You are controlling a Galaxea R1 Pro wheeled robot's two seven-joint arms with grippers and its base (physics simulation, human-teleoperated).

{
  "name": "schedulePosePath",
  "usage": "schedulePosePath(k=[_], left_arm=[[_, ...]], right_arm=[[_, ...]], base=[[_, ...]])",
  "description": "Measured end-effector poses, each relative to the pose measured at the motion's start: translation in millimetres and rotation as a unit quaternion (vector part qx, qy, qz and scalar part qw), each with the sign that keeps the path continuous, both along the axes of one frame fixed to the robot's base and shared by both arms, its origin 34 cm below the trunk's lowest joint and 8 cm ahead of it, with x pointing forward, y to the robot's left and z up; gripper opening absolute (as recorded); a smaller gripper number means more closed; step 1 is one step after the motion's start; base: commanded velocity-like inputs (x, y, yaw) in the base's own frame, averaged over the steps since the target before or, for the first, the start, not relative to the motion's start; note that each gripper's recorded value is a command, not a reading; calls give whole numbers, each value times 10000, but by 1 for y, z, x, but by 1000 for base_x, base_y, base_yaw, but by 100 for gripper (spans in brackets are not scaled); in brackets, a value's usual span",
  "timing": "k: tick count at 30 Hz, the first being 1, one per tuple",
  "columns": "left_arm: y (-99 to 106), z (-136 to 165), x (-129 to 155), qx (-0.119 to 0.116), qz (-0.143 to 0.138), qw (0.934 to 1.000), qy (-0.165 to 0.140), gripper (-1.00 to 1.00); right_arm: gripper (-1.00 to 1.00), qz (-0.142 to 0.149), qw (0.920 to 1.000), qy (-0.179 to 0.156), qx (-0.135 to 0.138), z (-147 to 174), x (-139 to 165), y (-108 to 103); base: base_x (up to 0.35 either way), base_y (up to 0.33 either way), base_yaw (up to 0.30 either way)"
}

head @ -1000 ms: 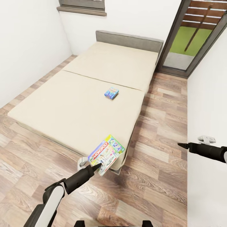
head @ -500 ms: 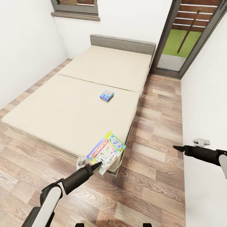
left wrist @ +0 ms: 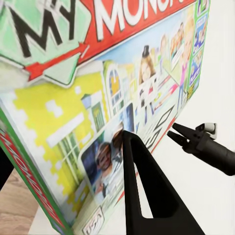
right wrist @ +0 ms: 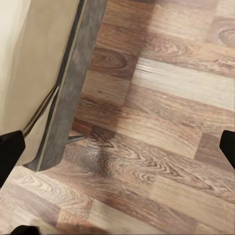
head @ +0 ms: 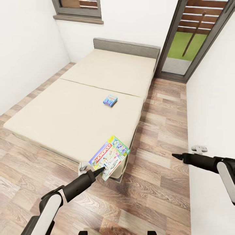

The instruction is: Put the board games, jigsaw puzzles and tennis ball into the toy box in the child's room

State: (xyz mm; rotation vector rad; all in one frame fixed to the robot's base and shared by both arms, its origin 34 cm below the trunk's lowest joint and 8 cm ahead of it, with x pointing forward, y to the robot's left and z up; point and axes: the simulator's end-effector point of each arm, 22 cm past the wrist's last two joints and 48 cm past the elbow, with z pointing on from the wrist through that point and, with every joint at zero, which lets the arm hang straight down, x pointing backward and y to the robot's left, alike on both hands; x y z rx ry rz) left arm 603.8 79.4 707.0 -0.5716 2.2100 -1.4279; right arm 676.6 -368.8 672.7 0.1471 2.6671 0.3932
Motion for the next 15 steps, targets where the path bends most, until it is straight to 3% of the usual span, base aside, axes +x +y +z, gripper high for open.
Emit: schedulePosePath(k=[6, 15], left_arm=[[0, 8, -11, -18, -40, 10000, 88, -100], [6, 21, -27, -88, -7, 9998, 188, -100]], right_arm=[[100, 0, 9998, -12, 175, 7, -2, 18], [100, 31, 9998, -104, 194, 29, 1, 23]], base=[[0, 0, -52], [0, 0, -135]])
